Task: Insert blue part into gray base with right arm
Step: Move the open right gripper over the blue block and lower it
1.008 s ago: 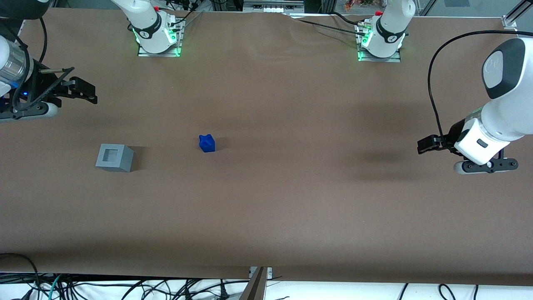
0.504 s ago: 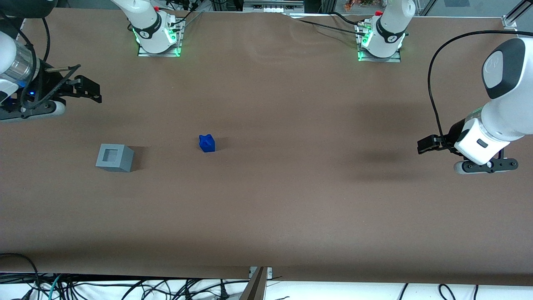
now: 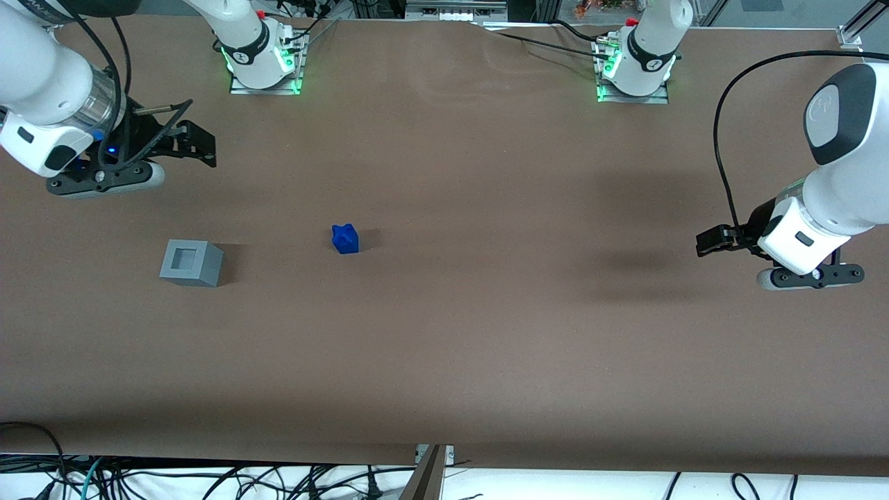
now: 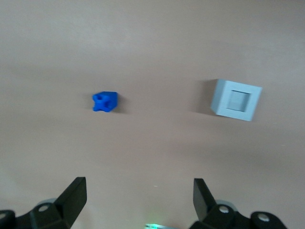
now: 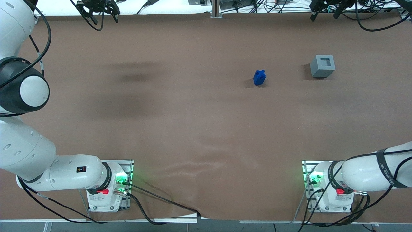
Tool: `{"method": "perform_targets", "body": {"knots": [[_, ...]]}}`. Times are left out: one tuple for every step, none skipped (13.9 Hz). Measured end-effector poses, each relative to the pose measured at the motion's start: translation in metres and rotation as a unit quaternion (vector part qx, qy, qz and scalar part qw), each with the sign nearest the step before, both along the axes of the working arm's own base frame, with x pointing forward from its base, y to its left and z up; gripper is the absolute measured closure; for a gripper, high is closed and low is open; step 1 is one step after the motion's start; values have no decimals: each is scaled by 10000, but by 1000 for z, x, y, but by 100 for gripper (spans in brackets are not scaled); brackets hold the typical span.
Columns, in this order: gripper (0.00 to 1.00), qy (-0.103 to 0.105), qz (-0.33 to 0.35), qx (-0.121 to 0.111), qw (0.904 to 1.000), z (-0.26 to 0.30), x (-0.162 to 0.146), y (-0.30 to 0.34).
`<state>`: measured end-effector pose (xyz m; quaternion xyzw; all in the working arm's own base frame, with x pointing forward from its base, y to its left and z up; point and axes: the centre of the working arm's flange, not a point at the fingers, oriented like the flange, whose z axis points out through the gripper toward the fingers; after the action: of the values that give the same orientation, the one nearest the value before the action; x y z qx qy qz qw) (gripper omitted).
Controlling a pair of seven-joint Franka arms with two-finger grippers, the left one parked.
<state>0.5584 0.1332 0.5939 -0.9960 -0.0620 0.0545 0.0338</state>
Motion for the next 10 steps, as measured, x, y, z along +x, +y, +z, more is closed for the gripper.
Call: {"method": "perform_targets", "body": {"knots": [[1, 15, -125, 53, 9999, -1, -1, 6], [1, 26, -218, 71, 9997, -2, -2, 16], [1, 43, -312, 55, 9995, -4, -3, 30], [1, 63, -406, 29, 9992, -8, -6, 46], [1, 67, -464, 12, 9989, -11, -9, 63], [1, 71, -484, -2, 9988, -16, -12, 80], [1, 90, -482, -18, 9988, -20, -14, 95], [1, 122, -430, -35, 9990, -25, -17, 106], [1, 155, -343, -67, 9993, -31, -19, 118], [1, 159, -267, -117, 9994, -36, -22, 130]]}}
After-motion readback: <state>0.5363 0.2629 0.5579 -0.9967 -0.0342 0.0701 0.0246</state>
